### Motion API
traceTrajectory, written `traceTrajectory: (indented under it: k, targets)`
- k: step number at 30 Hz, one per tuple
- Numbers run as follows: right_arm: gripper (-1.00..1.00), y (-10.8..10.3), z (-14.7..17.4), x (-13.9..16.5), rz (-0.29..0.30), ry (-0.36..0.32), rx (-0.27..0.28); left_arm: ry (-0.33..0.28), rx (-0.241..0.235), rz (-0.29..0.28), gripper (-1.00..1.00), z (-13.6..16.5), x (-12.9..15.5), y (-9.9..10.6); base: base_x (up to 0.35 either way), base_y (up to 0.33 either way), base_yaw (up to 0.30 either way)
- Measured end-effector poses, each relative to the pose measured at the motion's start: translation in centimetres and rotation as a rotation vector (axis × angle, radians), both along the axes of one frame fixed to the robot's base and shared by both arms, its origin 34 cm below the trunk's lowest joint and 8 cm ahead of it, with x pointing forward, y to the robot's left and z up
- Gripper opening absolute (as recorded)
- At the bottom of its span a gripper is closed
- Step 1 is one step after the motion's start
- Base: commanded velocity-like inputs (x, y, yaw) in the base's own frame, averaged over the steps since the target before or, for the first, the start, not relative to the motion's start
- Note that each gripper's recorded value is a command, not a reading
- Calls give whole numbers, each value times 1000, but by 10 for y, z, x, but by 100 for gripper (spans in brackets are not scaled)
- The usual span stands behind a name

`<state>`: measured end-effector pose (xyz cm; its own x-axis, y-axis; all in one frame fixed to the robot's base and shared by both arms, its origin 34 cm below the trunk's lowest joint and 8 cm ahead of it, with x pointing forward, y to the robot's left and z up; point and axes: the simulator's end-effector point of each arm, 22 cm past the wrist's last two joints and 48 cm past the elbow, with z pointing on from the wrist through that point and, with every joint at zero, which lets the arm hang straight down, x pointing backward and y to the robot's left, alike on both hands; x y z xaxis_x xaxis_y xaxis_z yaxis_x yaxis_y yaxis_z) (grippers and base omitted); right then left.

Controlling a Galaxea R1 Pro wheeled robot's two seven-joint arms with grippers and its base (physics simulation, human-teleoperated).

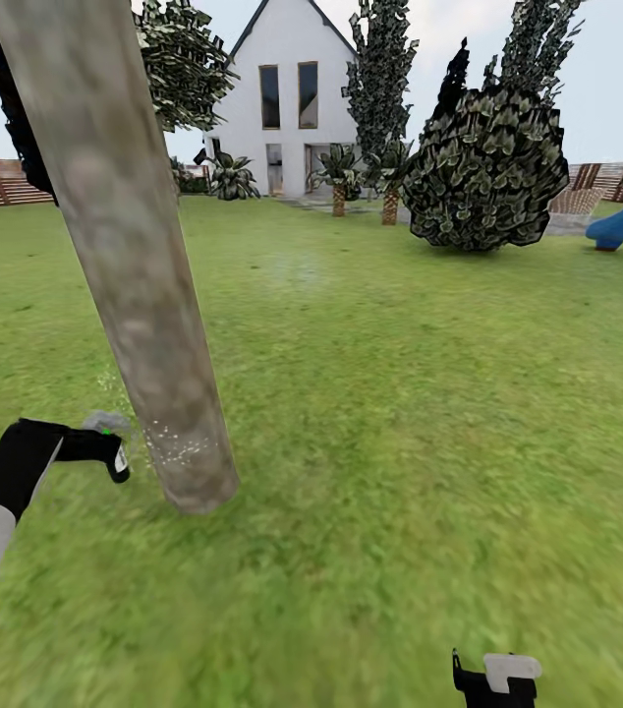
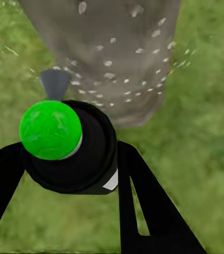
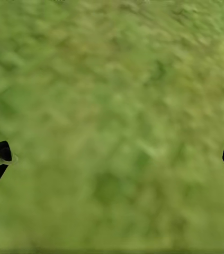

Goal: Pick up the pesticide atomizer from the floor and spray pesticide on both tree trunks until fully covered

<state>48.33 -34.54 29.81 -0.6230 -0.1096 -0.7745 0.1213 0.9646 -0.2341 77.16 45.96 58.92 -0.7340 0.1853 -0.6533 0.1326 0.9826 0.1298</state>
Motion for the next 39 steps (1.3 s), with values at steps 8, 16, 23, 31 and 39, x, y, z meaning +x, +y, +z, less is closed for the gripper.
traceTrajectory:
  k: [8,16,23,31,39]
  targets:
    - [100,0,0,0,1,1,0,59,32,24,-100,-21,-23,26,0,0,0]
    - [100,0,0,0,2,0,0,26,34,15,-100,-18,-19,27,0,0,0]
    - [100,0,0,0,1,1,0,11,41,37,-100,10,-4,32,0,0,0]
    - [100,0,0,0,1,0,-1,15,40,40,-100,7,-5,31,0,-221,0]
    - [100,0,0,0,0,0,0,16,33,50,-100,7,-6,33,0,-272,95]
